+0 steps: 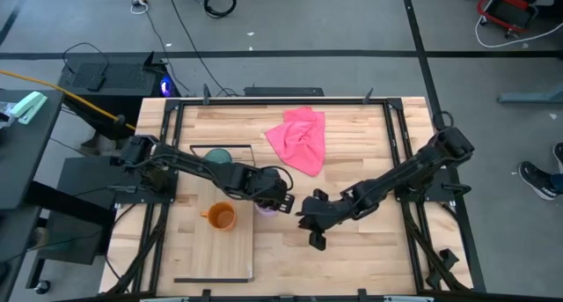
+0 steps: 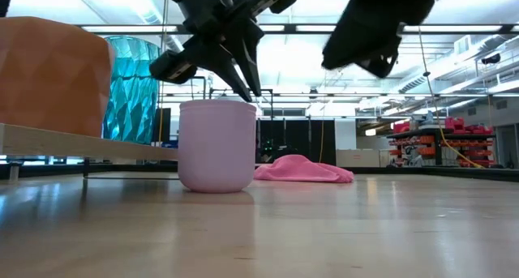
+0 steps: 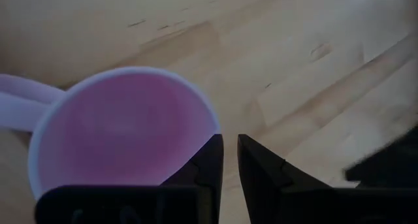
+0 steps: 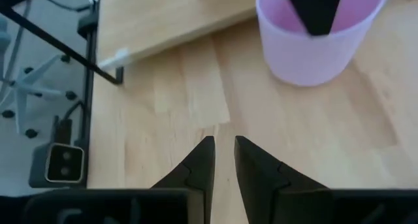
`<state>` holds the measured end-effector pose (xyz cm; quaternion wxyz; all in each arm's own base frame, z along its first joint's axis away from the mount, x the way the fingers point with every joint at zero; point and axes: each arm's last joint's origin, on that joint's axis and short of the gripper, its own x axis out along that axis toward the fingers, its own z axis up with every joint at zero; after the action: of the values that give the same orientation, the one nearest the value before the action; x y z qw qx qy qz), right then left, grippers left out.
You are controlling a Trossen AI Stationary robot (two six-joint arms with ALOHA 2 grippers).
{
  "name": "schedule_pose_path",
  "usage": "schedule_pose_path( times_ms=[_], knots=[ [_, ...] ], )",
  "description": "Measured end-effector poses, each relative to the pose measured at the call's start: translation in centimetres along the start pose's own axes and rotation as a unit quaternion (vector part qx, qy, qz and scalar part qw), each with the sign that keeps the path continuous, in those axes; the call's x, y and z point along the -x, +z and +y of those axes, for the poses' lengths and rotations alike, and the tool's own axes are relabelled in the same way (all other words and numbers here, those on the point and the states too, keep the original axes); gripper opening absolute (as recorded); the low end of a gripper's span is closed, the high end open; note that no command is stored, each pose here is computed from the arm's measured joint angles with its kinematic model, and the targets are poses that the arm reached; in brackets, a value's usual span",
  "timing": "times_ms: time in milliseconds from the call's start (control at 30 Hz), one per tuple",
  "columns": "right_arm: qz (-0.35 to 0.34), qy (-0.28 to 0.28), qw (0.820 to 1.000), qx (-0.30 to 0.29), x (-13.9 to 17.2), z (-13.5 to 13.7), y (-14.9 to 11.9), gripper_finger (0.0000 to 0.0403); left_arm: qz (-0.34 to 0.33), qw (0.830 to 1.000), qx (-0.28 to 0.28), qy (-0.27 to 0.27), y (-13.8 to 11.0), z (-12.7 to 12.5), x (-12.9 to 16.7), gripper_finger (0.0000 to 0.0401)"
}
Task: Stack small to large cups/mugs on shelf
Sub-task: Put the purple cup on the shelf
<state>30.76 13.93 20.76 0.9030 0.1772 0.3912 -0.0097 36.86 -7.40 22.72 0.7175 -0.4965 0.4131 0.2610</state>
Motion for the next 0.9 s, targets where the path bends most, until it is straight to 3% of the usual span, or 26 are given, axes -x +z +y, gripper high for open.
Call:
schedule_pose_path(
  times_ms=[233,900],
  knots=[
    [-0.025,-0.001,1.0,-0.007,1.8,0.0,0.7,0.0068,0.002,1.0,-0.011,0.0,0.2,0.0,0.0,0.0053],
    [-0.03,-0.007,0.999,-0.016,1.8,0.0,0.8,0.0068,0.021,0.998,-0.059,0.0,0.2,0.1,-0.2,0.0101]
  ],
)
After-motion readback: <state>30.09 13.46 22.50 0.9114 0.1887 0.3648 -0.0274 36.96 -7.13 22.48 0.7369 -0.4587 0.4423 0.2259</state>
